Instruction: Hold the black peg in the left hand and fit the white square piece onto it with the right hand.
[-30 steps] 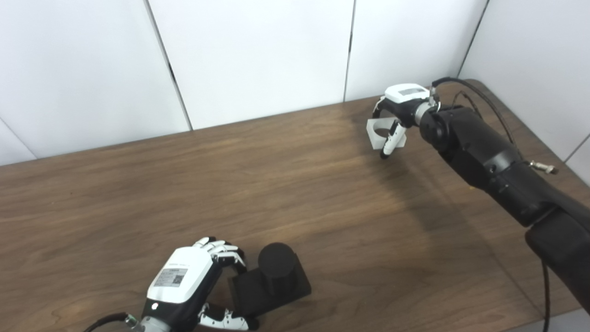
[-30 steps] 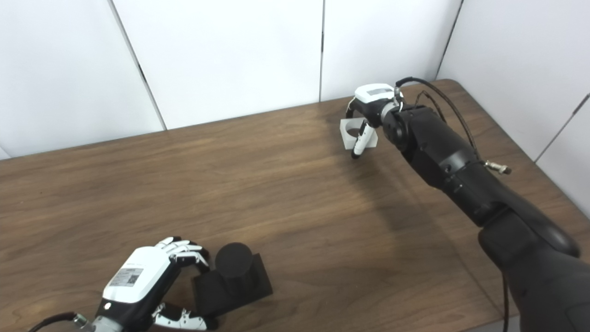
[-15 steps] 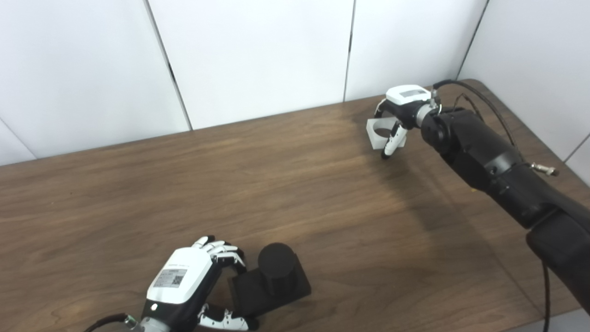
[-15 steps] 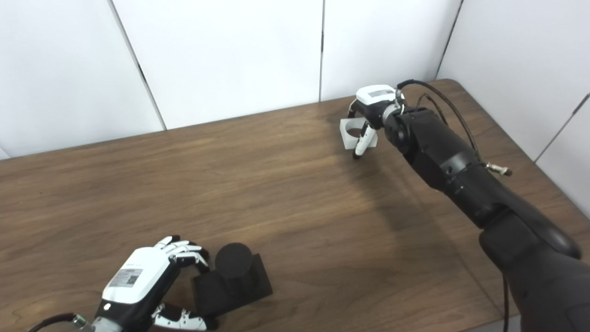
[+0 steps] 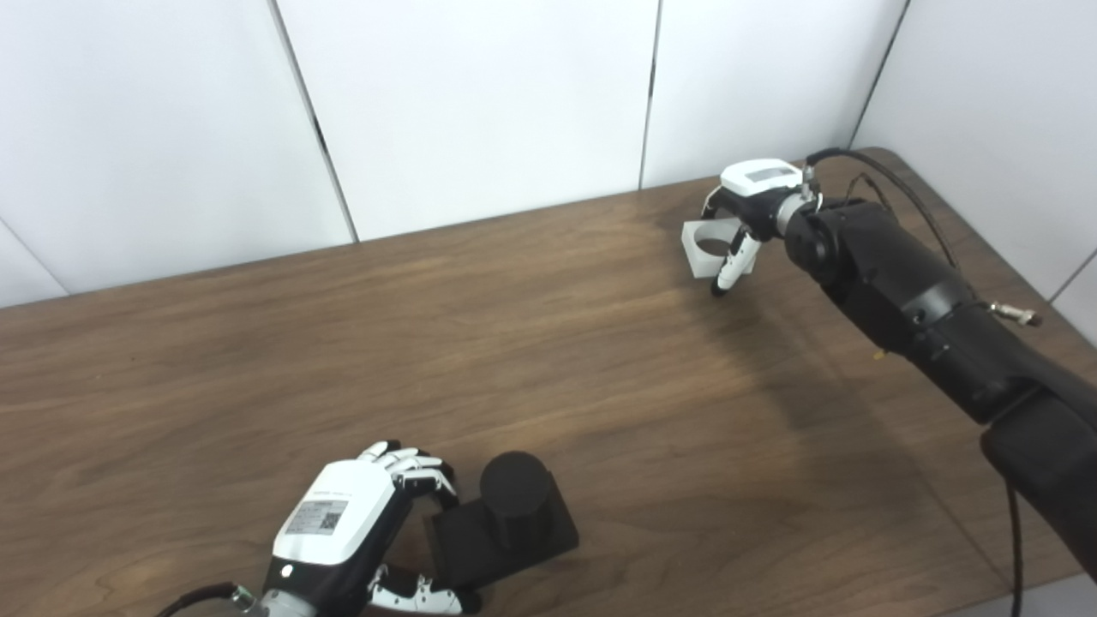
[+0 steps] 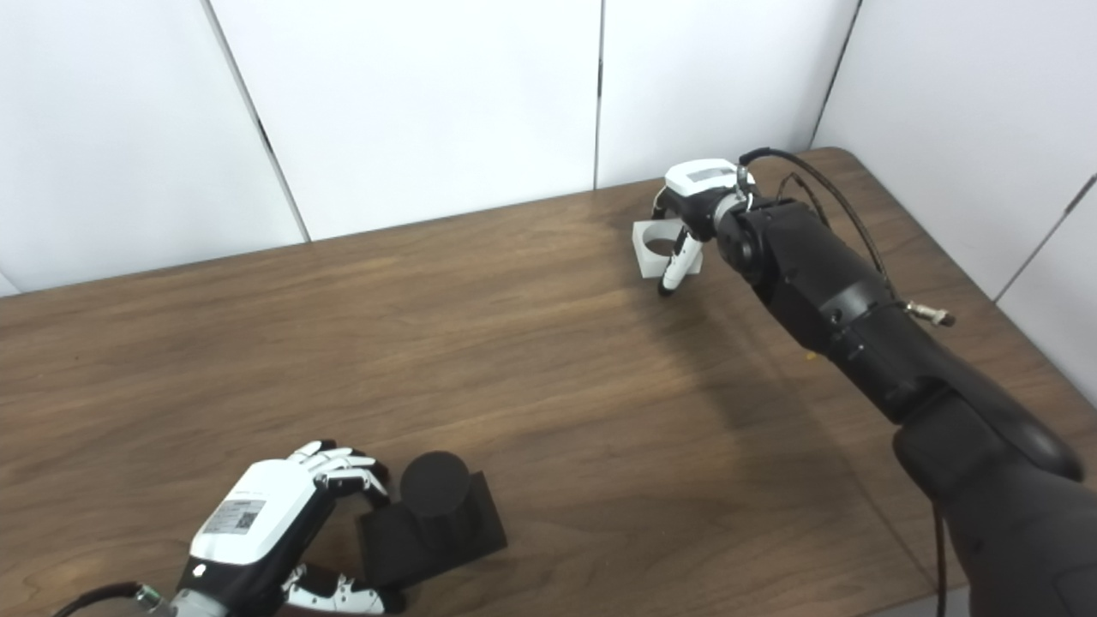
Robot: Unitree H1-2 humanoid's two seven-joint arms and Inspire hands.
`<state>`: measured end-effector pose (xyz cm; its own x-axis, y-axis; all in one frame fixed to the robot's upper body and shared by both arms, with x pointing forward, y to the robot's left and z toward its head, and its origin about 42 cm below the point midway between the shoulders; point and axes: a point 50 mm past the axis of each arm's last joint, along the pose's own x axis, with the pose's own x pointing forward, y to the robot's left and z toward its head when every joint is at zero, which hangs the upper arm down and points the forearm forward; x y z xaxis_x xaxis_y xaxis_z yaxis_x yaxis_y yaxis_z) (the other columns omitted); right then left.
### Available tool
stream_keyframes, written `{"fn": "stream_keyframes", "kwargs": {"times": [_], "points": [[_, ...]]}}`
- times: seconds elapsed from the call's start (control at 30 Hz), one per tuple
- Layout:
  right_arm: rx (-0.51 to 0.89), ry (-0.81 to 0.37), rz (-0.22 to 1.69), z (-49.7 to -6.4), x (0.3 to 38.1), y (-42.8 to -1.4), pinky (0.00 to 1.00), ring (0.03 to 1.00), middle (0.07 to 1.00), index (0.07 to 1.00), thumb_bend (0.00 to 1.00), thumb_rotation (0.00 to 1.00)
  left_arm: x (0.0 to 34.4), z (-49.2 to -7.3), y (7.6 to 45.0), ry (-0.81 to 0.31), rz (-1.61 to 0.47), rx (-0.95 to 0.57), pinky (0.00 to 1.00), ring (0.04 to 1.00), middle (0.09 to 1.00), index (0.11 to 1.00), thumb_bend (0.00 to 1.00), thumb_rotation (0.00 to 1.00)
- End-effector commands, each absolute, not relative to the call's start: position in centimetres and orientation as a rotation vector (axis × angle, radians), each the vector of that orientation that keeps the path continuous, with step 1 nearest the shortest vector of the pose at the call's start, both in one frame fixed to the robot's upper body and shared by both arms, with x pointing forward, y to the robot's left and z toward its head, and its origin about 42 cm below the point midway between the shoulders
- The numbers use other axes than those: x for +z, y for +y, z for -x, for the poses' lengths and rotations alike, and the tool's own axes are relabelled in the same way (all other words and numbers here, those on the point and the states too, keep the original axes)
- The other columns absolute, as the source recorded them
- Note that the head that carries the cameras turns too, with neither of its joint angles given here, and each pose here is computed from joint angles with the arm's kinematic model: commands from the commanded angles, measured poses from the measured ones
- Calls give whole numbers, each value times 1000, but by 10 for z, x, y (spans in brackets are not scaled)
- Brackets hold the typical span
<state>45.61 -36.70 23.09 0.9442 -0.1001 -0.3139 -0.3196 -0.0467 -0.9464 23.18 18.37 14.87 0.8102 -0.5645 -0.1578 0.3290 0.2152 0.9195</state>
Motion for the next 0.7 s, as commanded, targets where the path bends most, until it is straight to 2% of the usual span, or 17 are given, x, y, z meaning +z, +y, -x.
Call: {"fn": "stream_keyframes", "kwargs": {"times": [0.0,0.07,0.13,0.17,0.2,0.27,0.37,0.67], "points": [[110,314,1638,-459,254,-381,901,947,903,723,839,270,138,-225,192,-151,-1246,-674,924,845,772,488,517,46],[103,305,1619,-458,253,-380,896,943,897,712,833,255,138,-225,193,-150,-1250,-673,922,845,772,487,517,46],[110,279,1590,-458,252,-380,859,921,865,660,830,193,138,-225,194,-152,-1253,-673,921,844,771,487,517,47],[116,267,1585,-457,251,-380,843,912,852,579,681,170,138,-225,195,-154,-1253,-673,920,844,771,488,517,47],[123,258,1576,-457,250,-380,829,900,834,526,589,155,137,-225,195,-155,-1252,-672,918,843,771,487,517,47],[128,237,1558,-456,249,-379,814,877,800,497,541,142,137,-225,196,-153,-1251,-671,920,844,771,487,517,47],[121,207,1544,-455,248,-376,795,845,763,486,525,132,138,-226,196,-151,-1250,-673,923,846,772,488,517,46],[127,182,1558,-453,245,-376,786,835,751,484,524,131,137,-227,197,-154,-1259,-673,923,845,773,488,517,47]]}}
